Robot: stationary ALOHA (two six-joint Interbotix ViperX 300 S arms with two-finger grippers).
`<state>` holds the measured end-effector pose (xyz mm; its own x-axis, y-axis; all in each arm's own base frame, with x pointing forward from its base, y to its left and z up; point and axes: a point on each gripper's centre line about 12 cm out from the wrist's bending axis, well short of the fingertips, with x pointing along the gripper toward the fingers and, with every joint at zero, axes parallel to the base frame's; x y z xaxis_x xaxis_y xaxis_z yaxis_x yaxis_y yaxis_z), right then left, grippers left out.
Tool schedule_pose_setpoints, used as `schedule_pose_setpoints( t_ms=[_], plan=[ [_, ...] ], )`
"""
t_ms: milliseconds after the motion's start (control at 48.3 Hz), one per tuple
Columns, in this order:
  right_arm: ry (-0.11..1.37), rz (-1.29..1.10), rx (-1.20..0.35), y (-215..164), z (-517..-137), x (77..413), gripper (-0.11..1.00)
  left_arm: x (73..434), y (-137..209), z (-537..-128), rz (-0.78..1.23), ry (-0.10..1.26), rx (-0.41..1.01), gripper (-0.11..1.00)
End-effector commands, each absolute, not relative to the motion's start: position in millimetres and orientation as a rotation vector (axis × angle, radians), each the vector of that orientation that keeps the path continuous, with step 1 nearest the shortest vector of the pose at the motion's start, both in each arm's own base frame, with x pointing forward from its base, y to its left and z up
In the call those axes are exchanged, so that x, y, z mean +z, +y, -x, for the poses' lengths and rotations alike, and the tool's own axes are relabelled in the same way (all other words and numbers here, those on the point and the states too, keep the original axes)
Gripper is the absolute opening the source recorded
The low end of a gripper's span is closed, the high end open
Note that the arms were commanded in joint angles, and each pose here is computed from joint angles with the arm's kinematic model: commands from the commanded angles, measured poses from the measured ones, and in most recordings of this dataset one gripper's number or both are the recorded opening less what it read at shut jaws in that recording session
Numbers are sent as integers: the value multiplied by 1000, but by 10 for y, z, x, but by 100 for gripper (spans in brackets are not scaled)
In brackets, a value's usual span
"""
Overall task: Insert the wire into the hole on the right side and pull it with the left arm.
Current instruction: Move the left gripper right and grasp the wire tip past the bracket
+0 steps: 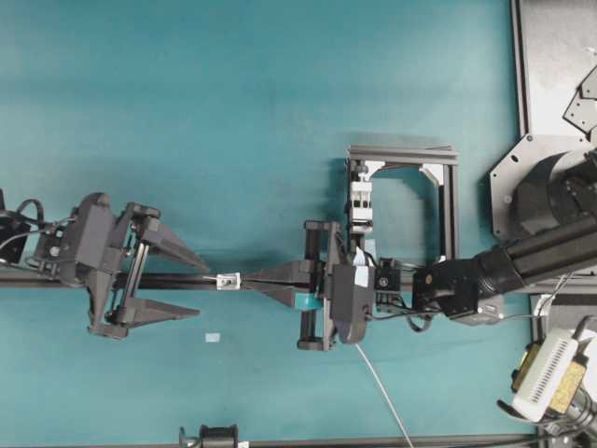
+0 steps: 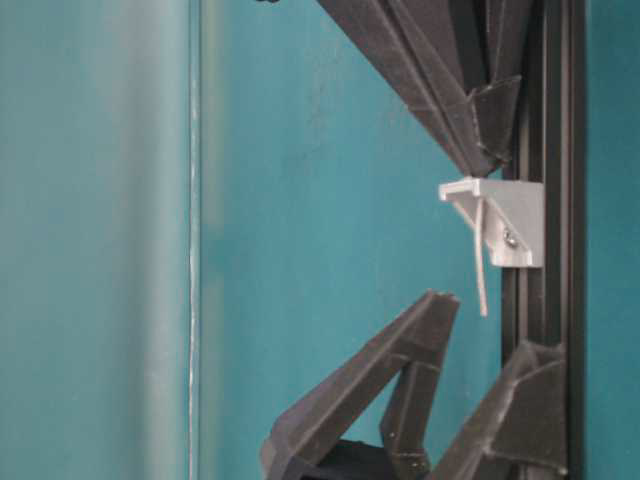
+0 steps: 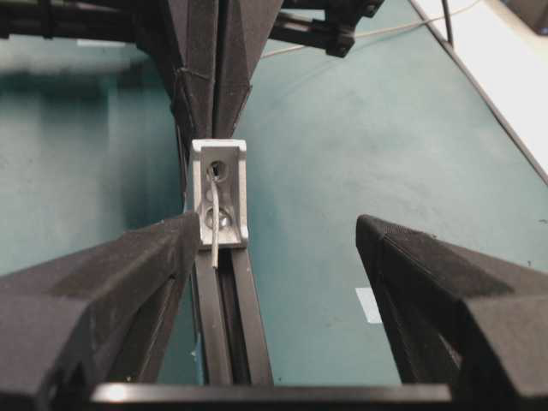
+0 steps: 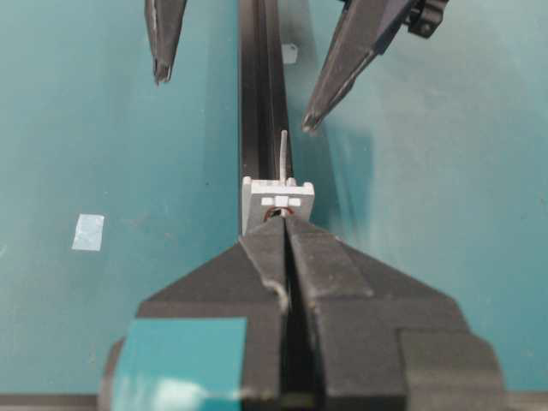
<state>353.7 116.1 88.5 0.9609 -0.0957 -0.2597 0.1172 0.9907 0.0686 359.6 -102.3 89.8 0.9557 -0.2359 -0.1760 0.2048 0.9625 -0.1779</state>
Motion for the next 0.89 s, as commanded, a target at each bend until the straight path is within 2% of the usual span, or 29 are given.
schedule_pose_setpoints(
  t_ms=[0, 870],
  plan=[
    [233, -93, -106, 1170, -3576, 966, 2, 1001, -1039, -3661, 177, 180, -226, 90],
    [238, -90, -106, 1158, -3561, 956, 2, 1001, -963, -3761, 279, 222, -185, 90]
  ],
)
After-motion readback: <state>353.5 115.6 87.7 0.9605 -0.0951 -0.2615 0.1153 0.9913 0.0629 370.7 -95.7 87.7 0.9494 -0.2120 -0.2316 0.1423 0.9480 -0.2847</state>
